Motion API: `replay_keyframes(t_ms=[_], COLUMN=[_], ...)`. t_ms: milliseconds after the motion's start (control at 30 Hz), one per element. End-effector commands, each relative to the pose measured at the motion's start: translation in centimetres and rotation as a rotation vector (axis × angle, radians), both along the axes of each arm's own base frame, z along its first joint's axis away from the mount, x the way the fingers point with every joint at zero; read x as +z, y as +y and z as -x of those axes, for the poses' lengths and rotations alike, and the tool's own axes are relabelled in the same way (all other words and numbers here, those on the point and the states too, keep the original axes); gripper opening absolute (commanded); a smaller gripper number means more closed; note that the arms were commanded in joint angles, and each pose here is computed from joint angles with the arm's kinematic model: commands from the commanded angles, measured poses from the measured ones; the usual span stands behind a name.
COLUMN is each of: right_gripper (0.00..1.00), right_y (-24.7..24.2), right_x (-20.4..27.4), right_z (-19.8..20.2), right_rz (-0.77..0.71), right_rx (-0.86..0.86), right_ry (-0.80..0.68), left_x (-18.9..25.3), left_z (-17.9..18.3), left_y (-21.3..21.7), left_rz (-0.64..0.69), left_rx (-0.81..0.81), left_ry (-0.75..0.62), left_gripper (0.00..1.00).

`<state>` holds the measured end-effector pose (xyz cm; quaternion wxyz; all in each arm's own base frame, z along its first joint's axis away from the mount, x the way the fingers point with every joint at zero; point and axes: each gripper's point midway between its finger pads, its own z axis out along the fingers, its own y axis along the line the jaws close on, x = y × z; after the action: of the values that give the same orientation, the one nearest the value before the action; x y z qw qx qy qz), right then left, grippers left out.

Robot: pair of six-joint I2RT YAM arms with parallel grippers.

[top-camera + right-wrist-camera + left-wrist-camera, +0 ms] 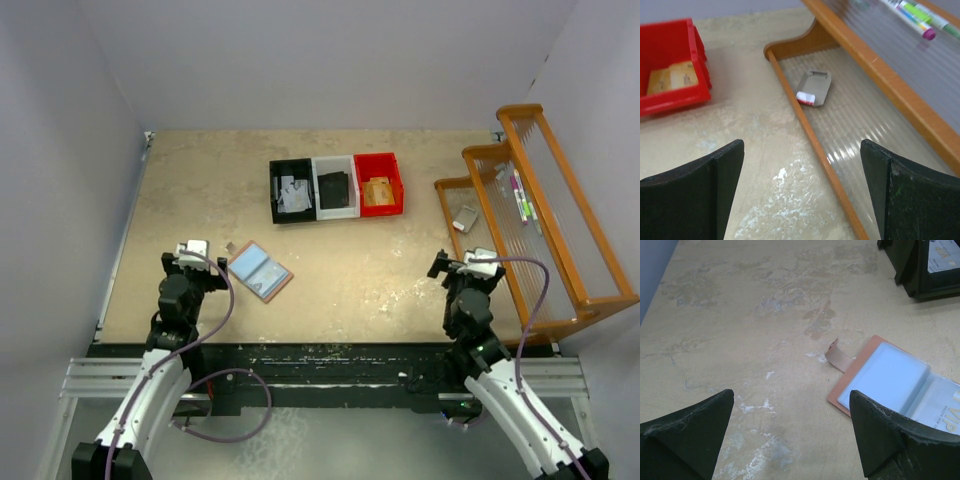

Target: Take the credit cards out of the card holder

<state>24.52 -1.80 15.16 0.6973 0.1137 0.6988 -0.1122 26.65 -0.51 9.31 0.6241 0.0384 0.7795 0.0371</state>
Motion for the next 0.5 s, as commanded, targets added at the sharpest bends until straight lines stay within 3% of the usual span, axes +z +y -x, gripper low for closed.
replay_keyframes(t_ms=[0, 467], right_gripper=[1.0, 1.0], right_y=[1.06, 1.31], right_x=[0.61, 0.1], right_z=[-1.07, -0.6], right_rz=[-0.017, -0.012], right_rx=[0.039, 0.075], right_ry=[-0.042, -0.069], left_x=[1.44, 1.33], left_z=[-0.5, -0.5], left_y=[0.39, 0.46], left_rz=[0.02, 0.019], left_rx=[0.03, 0.035], left_ry=[-0.056, -0.051], left_gripper=[0.99, 0.99])
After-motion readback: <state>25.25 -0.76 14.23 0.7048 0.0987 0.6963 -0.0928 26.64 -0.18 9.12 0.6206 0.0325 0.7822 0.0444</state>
